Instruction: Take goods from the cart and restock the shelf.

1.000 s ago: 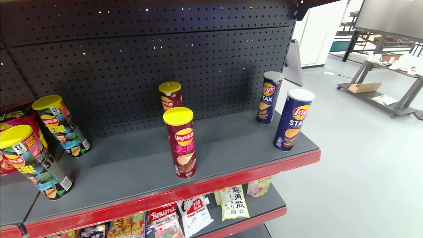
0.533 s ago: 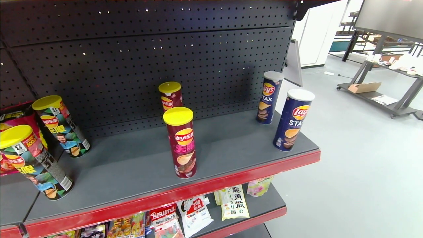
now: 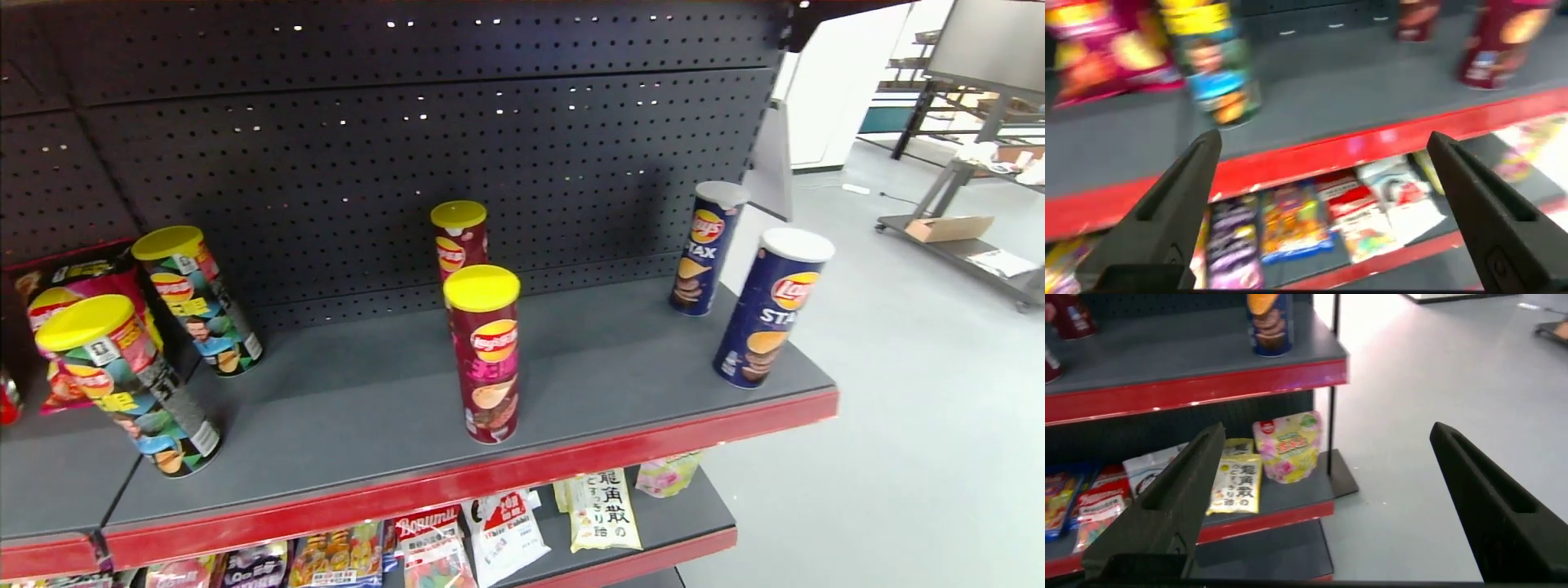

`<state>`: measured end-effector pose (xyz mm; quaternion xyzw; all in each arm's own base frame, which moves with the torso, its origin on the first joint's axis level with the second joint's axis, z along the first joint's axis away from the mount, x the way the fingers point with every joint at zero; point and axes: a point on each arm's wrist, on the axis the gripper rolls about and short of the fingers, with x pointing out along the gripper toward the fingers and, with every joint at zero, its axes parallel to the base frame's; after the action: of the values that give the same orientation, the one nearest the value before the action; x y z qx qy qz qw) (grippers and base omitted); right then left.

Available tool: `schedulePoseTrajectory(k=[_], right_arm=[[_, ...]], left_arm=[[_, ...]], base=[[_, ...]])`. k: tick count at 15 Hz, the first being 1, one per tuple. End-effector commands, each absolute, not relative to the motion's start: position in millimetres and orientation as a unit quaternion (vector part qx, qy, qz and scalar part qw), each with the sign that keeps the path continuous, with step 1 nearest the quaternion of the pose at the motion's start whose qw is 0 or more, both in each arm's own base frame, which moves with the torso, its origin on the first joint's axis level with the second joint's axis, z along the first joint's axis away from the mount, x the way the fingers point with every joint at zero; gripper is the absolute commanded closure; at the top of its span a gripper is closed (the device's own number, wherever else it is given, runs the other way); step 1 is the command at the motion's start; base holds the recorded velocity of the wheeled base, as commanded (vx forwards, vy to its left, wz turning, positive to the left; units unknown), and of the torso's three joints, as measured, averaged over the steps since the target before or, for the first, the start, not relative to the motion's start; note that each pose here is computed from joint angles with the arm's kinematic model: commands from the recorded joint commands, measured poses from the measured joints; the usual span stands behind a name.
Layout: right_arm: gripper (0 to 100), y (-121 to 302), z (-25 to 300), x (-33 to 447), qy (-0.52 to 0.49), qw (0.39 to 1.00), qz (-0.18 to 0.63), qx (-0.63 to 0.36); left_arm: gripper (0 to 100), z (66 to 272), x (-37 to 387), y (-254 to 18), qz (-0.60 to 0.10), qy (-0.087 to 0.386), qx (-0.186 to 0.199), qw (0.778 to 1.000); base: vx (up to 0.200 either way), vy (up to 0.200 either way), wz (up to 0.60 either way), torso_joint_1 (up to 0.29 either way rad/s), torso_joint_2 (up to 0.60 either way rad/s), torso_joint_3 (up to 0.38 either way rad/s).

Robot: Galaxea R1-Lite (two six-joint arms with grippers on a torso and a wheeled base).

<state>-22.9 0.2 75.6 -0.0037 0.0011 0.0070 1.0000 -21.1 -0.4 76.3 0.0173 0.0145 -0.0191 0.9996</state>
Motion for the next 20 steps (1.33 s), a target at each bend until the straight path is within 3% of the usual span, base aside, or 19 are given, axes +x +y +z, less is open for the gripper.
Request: schedulePoseTrajectory(k=[1, 3, 20], right_arm=[[0, 0.1, 75.6, -22.9, 0.001, 1.000, 0.008, -0.004], [0, 0.1, 75.6, -22.9, 0.001, 1.000, 0.008, -0.005], [0, 1.6, 75.7, -23.0, 0.000, 0.999, 0.038, -0.004]], left_arm=[[0, 76.2, -21.0, -0.5, -0.019, 0.016, 0.017, 1.000], [0, 76.6, -21.1, -0.5, -0.019, 0.015, 0.017, 1.000], [0, 75.5, -23.0, -0.5, -0.008, 0.002, 0.008, 1.000]], base=[[0.000, 0.000, 0.60, 0.007, 0.01, 0.002], [0.000, 0.000, 0.60, 0.005, 0.00, 0.000], [0.000, 0.000, 0.00, 0.000, 0.00, 0.000]])
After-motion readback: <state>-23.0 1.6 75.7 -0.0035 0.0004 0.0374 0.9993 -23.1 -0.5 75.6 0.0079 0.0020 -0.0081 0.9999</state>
